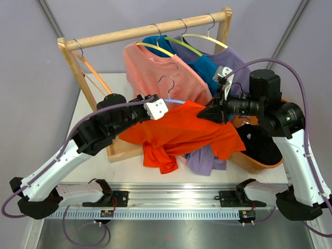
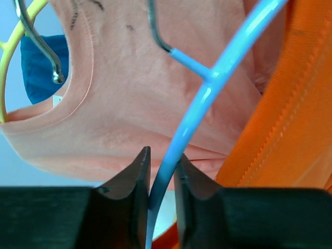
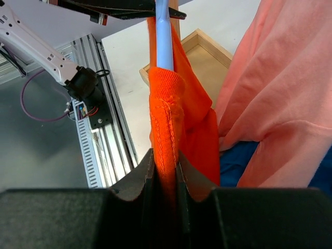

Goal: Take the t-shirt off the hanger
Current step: Remove the tshirt from the hanger

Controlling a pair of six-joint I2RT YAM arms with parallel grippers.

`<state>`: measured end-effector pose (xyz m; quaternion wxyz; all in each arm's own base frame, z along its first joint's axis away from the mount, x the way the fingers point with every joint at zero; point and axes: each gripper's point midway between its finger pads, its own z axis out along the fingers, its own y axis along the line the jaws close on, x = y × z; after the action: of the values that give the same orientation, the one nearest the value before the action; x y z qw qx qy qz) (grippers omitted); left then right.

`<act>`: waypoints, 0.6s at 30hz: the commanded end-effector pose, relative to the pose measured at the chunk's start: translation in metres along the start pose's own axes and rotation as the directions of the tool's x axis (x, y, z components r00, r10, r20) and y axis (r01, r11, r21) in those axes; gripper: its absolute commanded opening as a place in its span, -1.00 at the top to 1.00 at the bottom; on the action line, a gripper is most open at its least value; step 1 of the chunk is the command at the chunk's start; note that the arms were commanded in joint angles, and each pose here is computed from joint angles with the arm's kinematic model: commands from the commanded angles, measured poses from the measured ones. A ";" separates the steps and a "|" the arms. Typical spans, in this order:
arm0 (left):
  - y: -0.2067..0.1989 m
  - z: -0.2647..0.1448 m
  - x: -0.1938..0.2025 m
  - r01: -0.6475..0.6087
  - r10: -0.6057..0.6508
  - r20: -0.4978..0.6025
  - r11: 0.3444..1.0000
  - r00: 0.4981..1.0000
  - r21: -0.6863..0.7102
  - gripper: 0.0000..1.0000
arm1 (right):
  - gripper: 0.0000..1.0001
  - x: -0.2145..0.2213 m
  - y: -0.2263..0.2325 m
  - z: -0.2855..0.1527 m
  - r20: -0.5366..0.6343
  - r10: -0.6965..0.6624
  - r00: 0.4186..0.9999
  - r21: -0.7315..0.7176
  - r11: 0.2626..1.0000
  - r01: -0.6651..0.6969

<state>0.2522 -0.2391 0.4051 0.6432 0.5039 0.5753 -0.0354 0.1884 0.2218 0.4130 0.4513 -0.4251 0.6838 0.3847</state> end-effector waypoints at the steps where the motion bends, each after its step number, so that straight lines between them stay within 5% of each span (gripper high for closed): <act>1: 0.021 0.001 -0.019 0.005 0.002 0.066 0.995 0.998 -0.098 0.82 | 1.00 -0.022 0.001 -0.008 0.061 -0.022 0.998 0.004 1.000 0.022; 3: 0.020 0.003 -0.019 0.004 0.003 0.065 0.996 0.998 -0.093 0.99 | 1.00 -0.020 -0.009 -0.007 0.048 -0.024 0.999 0.037 0.999 0.022; 11: 0.011 0.012 -0.024 0.020 -0.015 0.076 0.998 0.997 -0.065 1.00 | 1.00 -0.022 -0.030 0.001 0.047 -0.030 0.998 0.078 0.997 0.026; 18: -0.006 0.021 -0.029 0.011 -0.009 0.066 0.999 0.998 -0.038 1.00 | 0.66 -0.013 -0.037 0.002 0.011 -0.047 0.999 0.100 0.994 0.046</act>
<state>0.2585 -0.2453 0.3776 0.6070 0.5473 0.5760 0.0135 0.2115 0.2146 0.3999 0.4392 -0.4101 0.7112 0.3648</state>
